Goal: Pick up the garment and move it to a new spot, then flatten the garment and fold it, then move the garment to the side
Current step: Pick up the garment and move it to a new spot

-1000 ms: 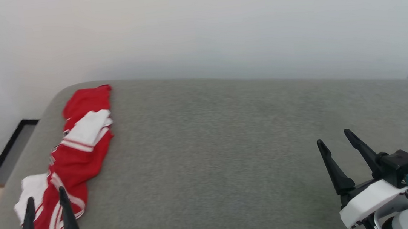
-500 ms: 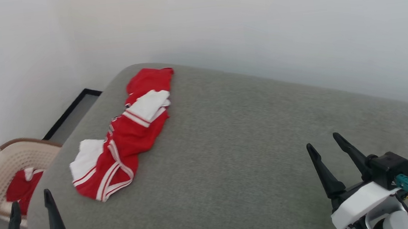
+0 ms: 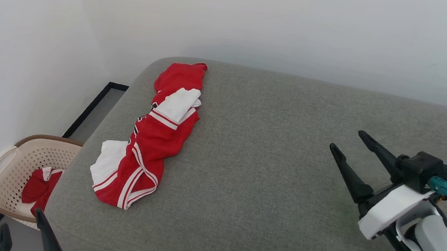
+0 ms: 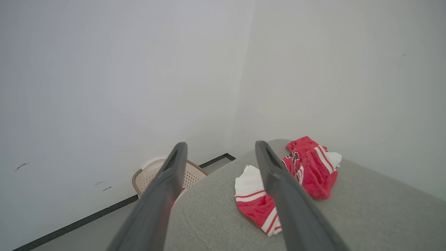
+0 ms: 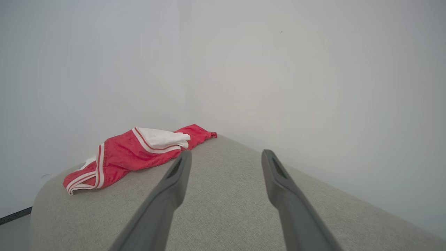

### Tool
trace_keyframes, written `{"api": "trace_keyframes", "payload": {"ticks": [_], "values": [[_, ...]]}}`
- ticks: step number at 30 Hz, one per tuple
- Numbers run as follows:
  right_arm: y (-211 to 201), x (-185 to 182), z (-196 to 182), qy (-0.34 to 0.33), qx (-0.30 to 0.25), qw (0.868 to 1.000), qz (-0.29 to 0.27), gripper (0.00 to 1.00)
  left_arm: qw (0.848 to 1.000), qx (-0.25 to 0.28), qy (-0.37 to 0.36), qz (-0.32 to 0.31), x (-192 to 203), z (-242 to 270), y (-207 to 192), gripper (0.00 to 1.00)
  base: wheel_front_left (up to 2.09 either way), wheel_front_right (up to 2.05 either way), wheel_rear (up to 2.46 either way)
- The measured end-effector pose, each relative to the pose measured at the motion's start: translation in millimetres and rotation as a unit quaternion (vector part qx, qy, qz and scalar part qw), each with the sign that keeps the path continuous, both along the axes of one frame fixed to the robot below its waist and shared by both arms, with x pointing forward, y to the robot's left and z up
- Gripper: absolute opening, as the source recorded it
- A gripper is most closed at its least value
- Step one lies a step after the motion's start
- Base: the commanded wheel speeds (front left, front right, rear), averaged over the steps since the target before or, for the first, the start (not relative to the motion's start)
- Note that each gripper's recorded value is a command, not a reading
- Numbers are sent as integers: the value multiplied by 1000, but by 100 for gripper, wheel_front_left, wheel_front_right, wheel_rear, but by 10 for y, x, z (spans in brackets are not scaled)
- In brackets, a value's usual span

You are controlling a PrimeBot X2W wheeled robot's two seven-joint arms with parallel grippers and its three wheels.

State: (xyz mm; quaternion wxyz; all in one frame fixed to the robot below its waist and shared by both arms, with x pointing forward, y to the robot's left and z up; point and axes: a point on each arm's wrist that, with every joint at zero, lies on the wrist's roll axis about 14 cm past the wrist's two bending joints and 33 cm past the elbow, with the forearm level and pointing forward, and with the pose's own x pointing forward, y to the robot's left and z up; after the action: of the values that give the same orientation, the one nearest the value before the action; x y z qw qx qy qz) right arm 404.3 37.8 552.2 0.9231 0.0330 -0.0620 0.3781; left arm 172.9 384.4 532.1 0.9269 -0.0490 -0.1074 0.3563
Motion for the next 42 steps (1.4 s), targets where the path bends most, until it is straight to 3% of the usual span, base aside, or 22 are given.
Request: {"api": "trace_keyframes", "payload": {"ticks": [16, 27, 37, 40, 42], "values": [[-402, 136, 32, -5, 7, 998, -59, 100, 998, 21, 16, -65, 599, 246, 150, 100, 0, 0, 0], [-874, 404, -66, 5, -17, 995, -102, 100, 988, -3, 83, -132, 1655, 106, 242, 100, 0, 0, 0], [-1273, 615, -299, 34, -34, 989, -139, 100, 960, -96, 207, -161, 2293, -553, 141, 100, 0, 0, 0], [-1379, 672, -401, 46, -41, 987, -147, 100, 941, -137, 261, -167, 2416, -846, 56, 100, 0, 0, 0], [-1436, 709, -466, 54, -43, 986, -152, 100, 920, -178, 304, -170, 2442, -1095, -29, 100, 0, 0, 0]]}}
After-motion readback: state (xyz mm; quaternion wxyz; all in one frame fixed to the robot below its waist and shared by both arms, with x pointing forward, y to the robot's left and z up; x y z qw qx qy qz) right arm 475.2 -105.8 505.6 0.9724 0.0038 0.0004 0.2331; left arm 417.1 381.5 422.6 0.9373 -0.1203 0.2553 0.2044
